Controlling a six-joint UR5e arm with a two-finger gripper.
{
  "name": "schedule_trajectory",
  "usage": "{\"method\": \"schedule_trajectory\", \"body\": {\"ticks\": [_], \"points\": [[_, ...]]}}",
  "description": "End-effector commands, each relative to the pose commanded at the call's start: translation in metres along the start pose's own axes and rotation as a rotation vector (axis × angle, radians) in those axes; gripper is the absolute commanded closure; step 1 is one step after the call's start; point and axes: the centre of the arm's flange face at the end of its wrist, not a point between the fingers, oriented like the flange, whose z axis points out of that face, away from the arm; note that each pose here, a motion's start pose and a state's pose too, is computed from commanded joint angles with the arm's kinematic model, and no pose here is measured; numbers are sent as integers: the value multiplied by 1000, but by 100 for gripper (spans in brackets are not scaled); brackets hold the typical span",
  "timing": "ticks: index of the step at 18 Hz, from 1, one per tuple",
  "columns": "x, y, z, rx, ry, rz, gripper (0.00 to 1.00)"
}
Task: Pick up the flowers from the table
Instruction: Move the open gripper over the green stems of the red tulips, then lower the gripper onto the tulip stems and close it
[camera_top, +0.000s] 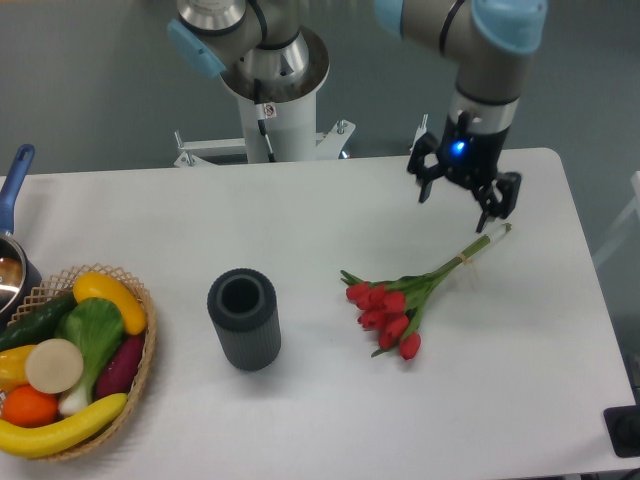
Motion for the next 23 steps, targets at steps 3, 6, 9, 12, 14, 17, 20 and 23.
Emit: {"method": "schedule_trajectory", "body": {"ticks": [3,6,9,12,14,17,20,23], "points": [[10,-6,42,-42,-28,37,0],[11,-3,58,-98,-19,40,0],[-9,-1,80,-102,5,63,0],[-14,2,95,-107,31,61,0],[-15,7,115,-115,59,56,0],[-12,10,128,-121,87,52,0],[-13,14,135,-151,98,58,3],[-10,15,146,-171,116,64,2]]}}
